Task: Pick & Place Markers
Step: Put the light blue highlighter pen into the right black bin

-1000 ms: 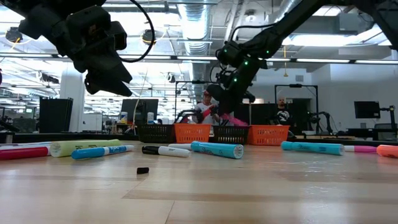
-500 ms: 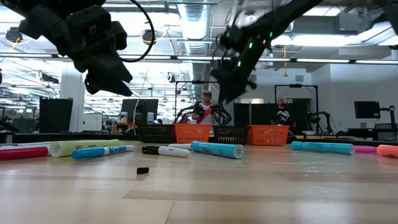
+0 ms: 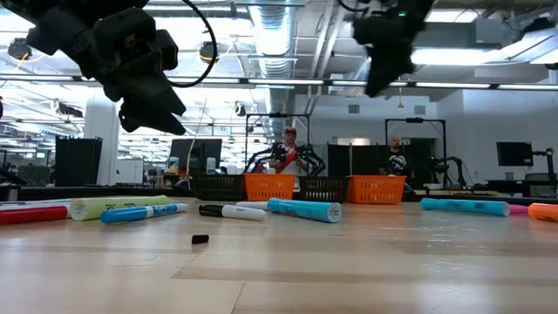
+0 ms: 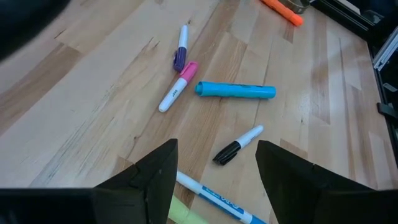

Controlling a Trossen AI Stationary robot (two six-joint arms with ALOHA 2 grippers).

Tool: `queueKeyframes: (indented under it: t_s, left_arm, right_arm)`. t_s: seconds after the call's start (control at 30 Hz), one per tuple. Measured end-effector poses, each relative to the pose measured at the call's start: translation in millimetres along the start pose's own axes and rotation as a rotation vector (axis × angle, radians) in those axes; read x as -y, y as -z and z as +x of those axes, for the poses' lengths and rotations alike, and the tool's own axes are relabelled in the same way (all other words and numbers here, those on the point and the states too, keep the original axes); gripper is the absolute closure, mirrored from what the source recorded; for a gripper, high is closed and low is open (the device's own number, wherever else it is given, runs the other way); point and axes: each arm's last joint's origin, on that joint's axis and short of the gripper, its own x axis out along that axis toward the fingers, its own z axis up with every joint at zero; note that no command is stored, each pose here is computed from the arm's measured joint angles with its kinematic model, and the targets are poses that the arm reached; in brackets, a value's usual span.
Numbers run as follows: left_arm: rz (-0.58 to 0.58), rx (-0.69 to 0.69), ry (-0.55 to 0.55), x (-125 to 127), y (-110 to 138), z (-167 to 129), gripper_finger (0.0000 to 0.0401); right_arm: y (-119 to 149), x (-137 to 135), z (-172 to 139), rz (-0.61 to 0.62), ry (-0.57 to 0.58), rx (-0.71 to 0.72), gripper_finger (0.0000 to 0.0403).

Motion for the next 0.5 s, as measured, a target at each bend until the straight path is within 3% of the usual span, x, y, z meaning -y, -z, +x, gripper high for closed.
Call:
queueKeyframes:
  t_s: [0.27,0.5]
  left_arm:
    - [-0.001,0.007,0.004,0.4,-0.7,0.0,0.0187]
    - [-0.002,0.012,0.007,0.7,-1.2,0.0,0.0187]
  right_arm:
    - [69.3,-16.2,37.7,0.053,0.050,-0.173,0.0242]
    - [97.3,-11.5,82.1,0.094,0.104,-0.289,0.0184]
